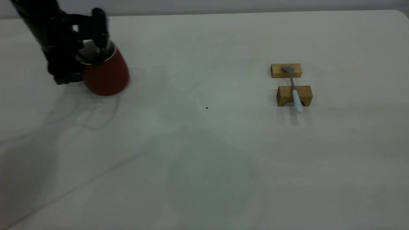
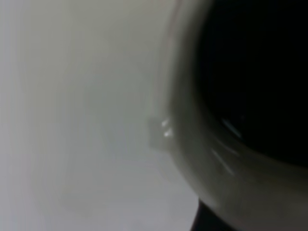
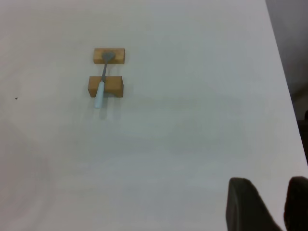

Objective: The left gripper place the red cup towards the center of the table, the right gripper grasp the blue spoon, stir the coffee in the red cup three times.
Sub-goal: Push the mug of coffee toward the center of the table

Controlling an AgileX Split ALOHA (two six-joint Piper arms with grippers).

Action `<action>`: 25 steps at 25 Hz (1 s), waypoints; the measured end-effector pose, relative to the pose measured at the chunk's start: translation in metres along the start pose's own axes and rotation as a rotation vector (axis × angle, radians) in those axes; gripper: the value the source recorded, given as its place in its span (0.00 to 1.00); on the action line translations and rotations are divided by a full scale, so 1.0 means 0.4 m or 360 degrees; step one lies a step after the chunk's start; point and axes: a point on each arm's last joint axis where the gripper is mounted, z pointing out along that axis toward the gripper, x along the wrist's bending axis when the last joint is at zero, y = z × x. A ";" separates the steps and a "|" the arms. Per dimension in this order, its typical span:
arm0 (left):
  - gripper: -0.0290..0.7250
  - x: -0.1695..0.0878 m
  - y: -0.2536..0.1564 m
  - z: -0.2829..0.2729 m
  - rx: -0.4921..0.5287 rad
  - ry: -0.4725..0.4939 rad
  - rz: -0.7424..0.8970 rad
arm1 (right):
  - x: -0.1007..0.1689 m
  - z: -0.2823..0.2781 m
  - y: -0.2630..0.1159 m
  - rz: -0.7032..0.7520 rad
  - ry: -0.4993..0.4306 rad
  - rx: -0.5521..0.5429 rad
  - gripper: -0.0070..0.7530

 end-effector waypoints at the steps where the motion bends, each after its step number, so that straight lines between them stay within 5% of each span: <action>1: 0.75 -0.003 0.016 -0.003 -0.0021 0.0010 0.0012 | 0.000 0.000 0.000 0.0000 0.0000 0.0000 0.33; 25: 0.75 -0.110 0.304 -0.071 -0.0307 0.0098 0.0194 | 0.000 0.000 0.000 0.0000 0.0000 0.0000 0.33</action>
